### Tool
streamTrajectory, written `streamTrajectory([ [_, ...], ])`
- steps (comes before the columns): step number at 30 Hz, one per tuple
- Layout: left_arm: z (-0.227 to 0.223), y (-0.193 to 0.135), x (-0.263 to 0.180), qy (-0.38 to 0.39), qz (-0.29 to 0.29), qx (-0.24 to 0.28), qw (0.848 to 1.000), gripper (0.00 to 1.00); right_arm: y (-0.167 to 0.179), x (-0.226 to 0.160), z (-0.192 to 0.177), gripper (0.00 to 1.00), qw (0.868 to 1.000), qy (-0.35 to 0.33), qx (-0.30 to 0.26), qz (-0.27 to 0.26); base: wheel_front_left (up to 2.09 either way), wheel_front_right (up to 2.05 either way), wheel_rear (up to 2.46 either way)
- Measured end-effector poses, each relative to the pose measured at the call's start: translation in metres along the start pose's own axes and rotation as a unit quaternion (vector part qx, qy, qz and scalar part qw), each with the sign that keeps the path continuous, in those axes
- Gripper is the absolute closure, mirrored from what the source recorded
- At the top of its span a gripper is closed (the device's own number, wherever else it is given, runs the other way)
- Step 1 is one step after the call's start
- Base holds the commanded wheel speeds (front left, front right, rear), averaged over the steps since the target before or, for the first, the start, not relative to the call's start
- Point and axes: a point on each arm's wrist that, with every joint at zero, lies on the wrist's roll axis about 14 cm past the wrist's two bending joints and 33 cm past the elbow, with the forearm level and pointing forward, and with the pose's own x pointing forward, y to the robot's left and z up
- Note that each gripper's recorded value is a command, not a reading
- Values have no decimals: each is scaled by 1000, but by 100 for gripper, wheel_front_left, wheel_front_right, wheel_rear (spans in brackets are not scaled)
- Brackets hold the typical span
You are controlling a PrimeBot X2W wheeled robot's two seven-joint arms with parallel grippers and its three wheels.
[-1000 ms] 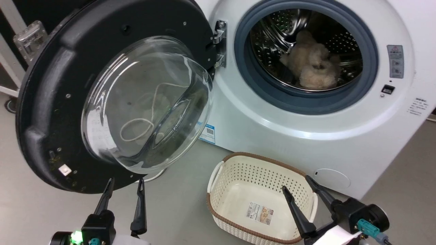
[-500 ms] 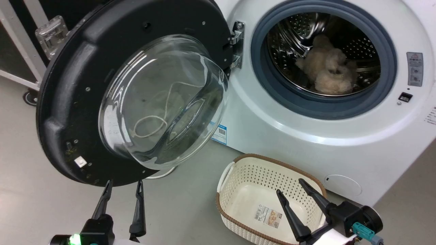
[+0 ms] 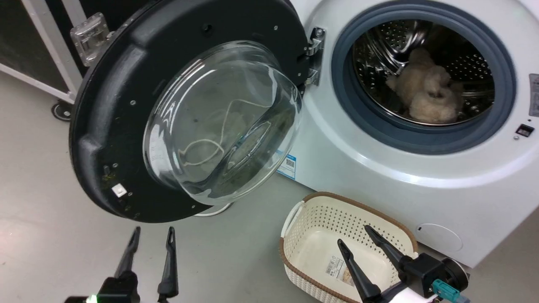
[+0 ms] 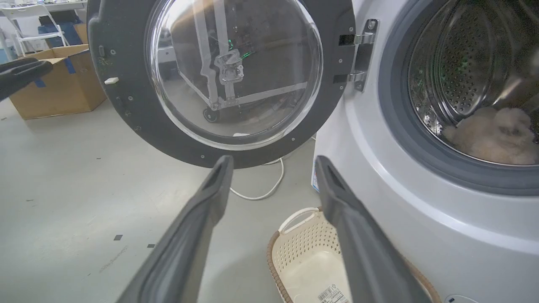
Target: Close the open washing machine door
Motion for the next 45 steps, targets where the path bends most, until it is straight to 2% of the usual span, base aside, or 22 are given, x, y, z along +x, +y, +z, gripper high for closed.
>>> streamTrajectory([
  [1,-5,2,-6,7,1,-9,1000,100,4,2,-1,0,1000,-1,2,7,0,0,0],
  [6,22,32,-3,-39,44,-25,998,100,7,5,-2,0,1000,-1,5,13,0,0,0],
  [11,67,61,14,-113,62,-34,991,100,-3,-3,-12,0,1000,10,12,-5,0,0,0],
  [16,94,96,41,-157,85,-75,981,100,-14,-8,-20,0,1000,17,14,-16,0,0,0],
  [21,99,123,87,-137,99,-183,968,100,-35,-17,-29,0,999,27,17,-41,0,0,0],
  [25,96,157,118,-109,132,-260,950,100,-50,-23,-35,0,997,32,20,-61,0,0,0],
  [28,74,174,134,-57,157,-331,929,100,-59,-29,-39,0,996,36,25,-77,0,0,0],
  [32,38,164,149,28,147,-440,885,100,-66,-35,-44,0,995,43,26,-86,0,0,0],
  [35,18,145,152,93,116,-486,861,100,-67,-37,-44,0,995,44,26,-88,0,0,0],
  [37,11,133,151,127,89,-494,856,100,-67,-37,-44,0,995,44,28,-89,0,0,0],
  [43,6,116,139,161,38,-517,840,100,-64,-37,-39,0,995,40,25,-88,0,0,0],
  [45,3,108,130,178,20,-529,830,100,-63,-37,-37,0,995,37,24,-88,0,0,0],
])
